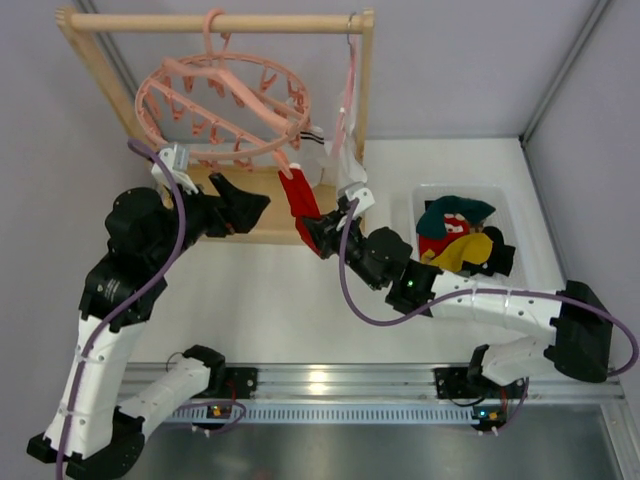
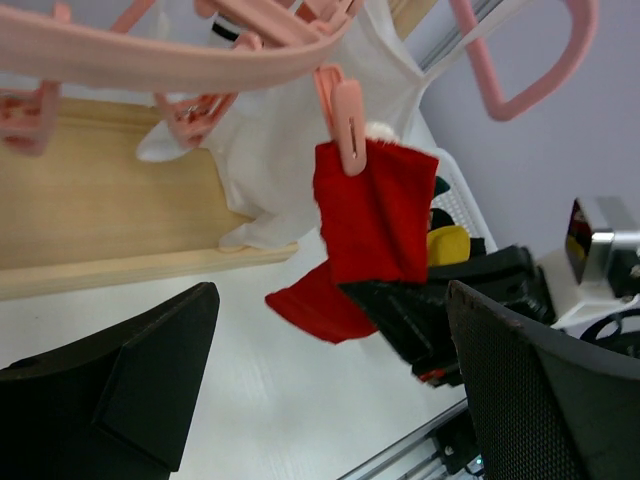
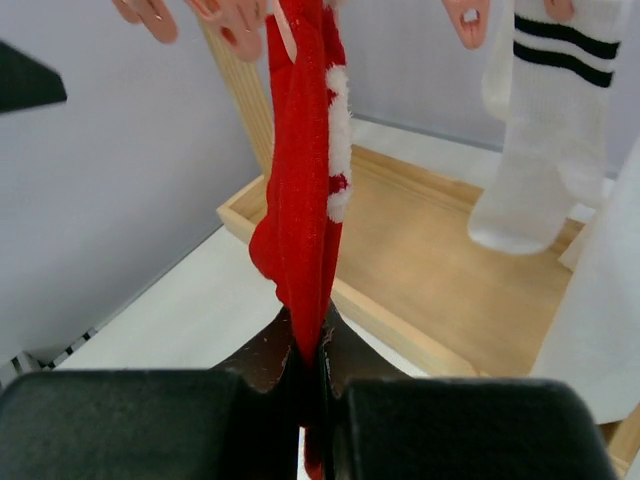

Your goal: Remove the socks clipped to the hanger

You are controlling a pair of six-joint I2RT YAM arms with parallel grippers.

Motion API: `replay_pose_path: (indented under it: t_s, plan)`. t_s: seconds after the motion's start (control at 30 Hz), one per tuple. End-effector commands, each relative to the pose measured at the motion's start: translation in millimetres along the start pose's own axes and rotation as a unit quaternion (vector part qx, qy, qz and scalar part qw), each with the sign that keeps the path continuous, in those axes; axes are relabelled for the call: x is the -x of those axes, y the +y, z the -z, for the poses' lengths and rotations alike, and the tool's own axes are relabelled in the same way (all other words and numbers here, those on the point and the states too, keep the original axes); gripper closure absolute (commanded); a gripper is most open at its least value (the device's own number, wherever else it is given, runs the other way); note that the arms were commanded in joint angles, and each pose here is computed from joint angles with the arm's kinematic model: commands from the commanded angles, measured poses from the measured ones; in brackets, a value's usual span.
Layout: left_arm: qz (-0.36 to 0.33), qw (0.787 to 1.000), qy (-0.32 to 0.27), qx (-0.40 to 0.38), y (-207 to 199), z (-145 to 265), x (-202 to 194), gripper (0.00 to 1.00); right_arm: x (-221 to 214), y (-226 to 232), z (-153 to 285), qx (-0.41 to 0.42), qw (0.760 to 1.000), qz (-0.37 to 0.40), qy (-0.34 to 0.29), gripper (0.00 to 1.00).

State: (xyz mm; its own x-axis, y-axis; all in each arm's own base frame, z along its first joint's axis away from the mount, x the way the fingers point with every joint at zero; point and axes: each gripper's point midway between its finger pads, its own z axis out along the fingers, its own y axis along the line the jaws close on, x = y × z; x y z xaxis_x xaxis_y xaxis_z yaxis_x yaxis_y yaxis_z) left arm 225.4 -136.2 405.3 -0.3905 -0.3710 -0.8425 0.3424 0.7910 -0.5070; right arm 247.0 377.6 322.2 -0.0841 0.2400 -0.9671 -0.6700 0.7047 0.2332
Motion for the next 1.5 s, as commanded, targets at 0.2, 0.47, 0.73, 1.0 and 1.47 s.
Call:
replay_pose_path:
  t_s: [0.2,0.47,0.73,1.0,1.47]
  plan:
    - [0.033,0.996,-0.070,-0.033,-21.2,-38.3,50.1,0.01,4.7,27.3,-5.2,0.006,0.999,-0.041,-0.017,1.00]
    - [-0.019,0.993,-0.079,-0.090,-32.8,-64.5,50.5,0.02,-6.0,46.0,-3.8,0.047,0.997,-0.055,-0.001,1.00]
    - [-0.039,0.989,-0.065,-0.125,-37.0,-76.2,36.5,0.02,-9.5,59.1,-0.7,0.082,0.995,-0.056,0.014,1.00]
    - [-0.068,0.987,-0.076,-0.124,-34.9,-78.8,40.4,0.04,-4.0,83.1,7.1,0.148,0.987,-0.054,0.029,1.00]
    - [-0.002,0.993,-0.094,0.076,32.4,-41.8,36.3,0.02,-28.9,98.8,-19.6,0.119,0.991,0.026,0.053,1.00]
